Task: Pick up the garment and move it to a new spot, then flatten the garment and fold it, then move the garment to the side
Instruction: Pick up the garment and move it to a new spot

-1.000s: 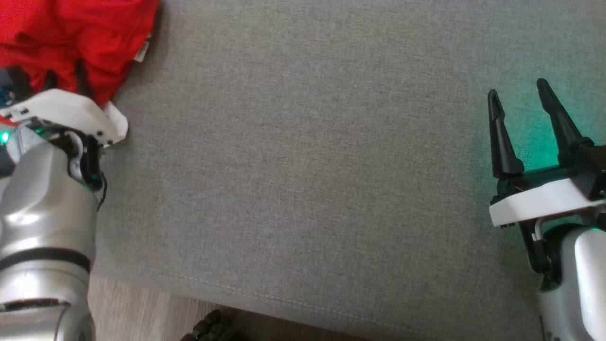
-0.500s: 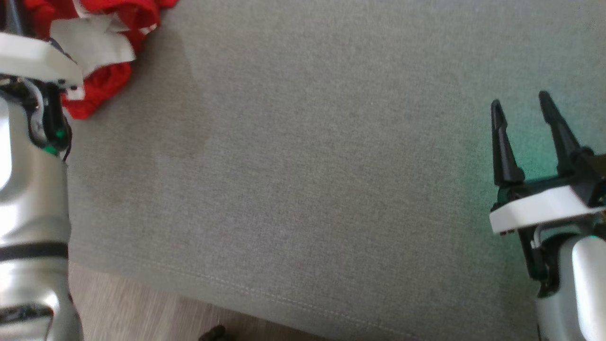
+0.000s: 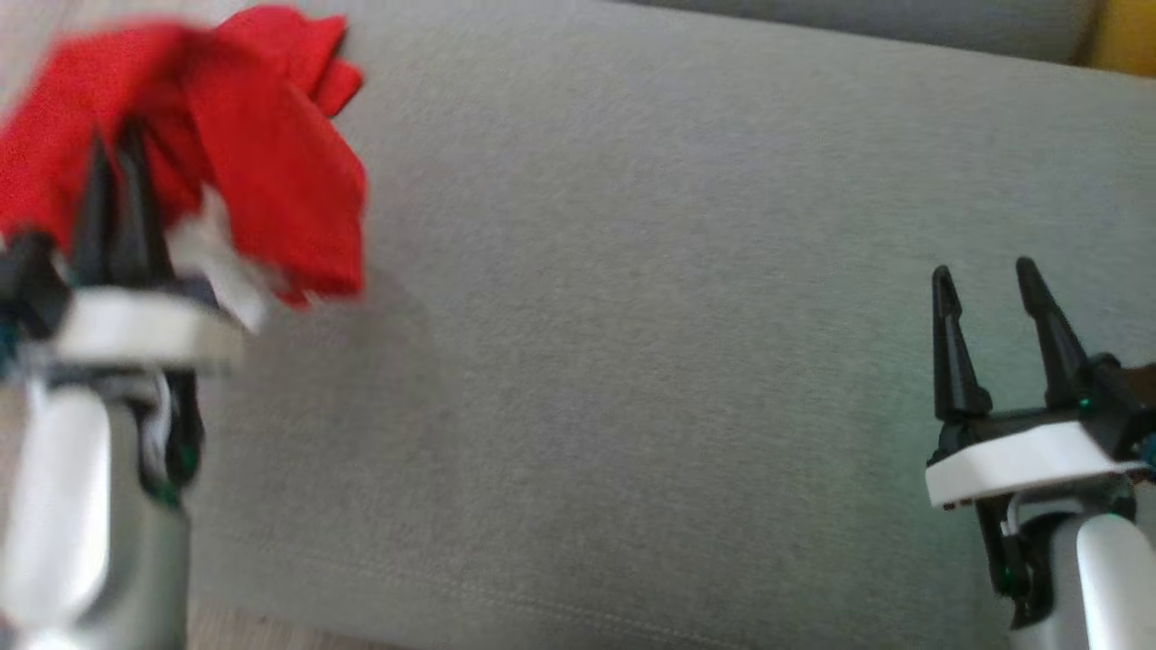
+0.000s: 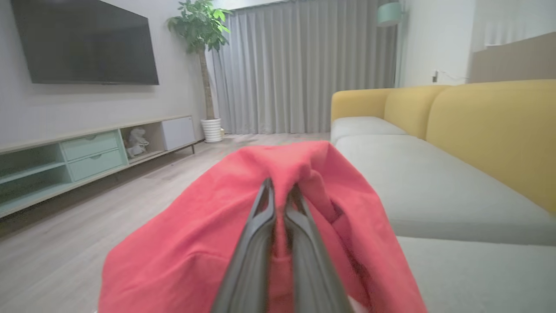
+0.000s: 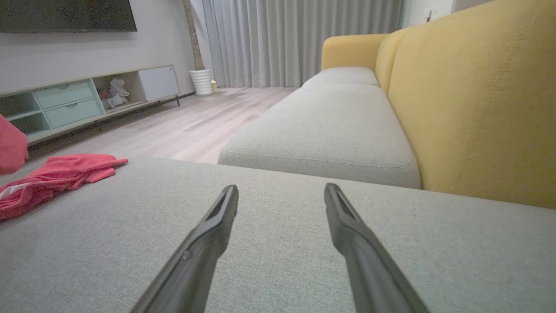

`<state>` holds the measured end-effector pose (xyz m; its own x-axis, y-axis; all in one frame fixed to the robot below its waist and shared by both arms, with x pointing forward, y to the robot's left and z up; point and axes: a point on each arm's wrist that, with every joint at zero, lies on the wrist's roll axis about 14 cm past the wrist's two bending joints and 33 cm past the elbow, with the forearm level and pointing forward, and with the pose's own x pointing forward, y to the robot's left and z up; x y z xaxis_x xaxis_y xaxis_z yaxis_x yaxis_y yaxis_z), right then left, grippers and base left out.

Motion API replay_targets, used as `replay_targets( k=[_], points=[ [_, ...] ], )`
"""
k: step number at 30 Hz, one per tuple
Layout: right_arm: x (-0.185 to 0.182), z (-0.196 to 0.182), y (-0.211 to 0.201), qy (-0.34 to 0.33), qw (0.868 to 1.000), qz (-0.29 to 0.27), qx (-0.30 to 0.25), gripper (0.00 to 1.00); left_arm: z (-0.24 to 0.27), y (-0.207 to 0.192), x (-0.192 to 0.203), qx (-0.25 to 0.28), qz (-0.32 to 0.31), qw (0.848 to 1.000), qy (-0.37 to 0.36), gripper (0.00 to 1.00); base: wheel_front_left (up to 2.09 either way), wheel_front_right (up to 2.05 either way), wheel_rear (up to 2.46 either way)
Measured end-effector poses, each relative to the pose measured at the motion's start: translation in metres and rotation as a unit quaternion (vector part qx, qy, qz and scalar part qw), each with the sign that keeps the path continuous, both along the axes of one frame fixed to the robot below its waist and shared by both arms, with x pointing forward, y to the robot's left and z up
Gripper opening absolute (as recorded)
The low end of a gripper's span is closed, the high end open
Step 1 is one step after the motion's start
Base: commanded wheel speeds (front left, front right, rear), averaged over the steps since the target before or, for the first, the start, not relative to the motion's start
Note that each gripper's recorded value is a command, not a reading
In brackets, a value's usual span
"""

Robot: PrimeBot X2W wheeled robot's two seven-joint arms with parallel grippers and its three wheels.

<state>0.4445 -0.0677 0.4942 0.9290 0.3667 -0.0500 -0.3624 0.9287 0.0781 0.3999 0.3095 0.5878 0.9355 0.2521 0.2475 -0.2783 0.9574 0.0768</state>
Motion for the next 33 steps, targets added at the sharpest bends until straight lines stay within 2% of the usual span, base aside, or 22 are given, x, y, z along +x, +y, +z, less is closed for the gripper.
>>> replay_targets(
  k=[9, 15, 19, 20, 23, 27, 30, 33],
  points=[
    [-0.021, 0.025, -0.042, -0.028, 0.998, -0.058, 0.014, 1.0, -0.032, -0.059, -0.034, -0.037, -0.045, 0.997, 0.048, 0.0, 0.0, 0.0, 0.0],
    [-0.041, 0.022, -0.07, -0.02, 0.995, -0.095, 0.016, 1.0, -0.042, -0.127, -0.022, -0.049, -0.141, 0.987, 0.068, 0.0, 0.0, 0.0, 0.0],
    [-0.049, 0.022, -0.088, -0.018, 0.992, -0.121, 0.017, 1.0, -0.046, -0.179, -0.003, -0.045, -0.223, 0.971, 0.077, 0.0, 0.0, 0.0, 0.0],
    [-0.049, 0.022, -0.088, -0.018, 0.992, -0.121, 0.017, 1.0, -0.046, -0.179, -0.003, -0.045, -0.223, 0.971, 0.077, 0.0, 0.0, 0.0, 0.0],
    [-0.055, 0.02, -0.103, -0.016, 0.989, -0.144, 0.017, 1.0, -0.044, -0.223, 0.018, -0.037, -0.288, 0.954, 0.074, 0.0, 0.0, 0.0, 0.0],
    [-0.065, 0.012, -0.123, -0.005, 0.984, -0.175, 0.022, 1.0, -0.045, -0.287, 0.042, -0.024, -0.373, 0.925, 0.074, 0.0, 0.0, 0.0, 0.0],
    [-0.072, 0.007, -0.139, 0.0, 0.979, -0.202, 0.024, 1.0, -0.057, -0.333, 0.05, -0.005, -0.433, 0.897, 0.09, 0.0, 0.0, 0.0, 0.0],
    [-0.076, 0.001, -0.155, 0.006, 0.974, -0.227, 0.025, 1.0, -0.088, -0.371, 0.053, 0.015, -0.481, 0.866, 0.137, 0.0, 0.0, 0.0, 0.0]
  ],
)
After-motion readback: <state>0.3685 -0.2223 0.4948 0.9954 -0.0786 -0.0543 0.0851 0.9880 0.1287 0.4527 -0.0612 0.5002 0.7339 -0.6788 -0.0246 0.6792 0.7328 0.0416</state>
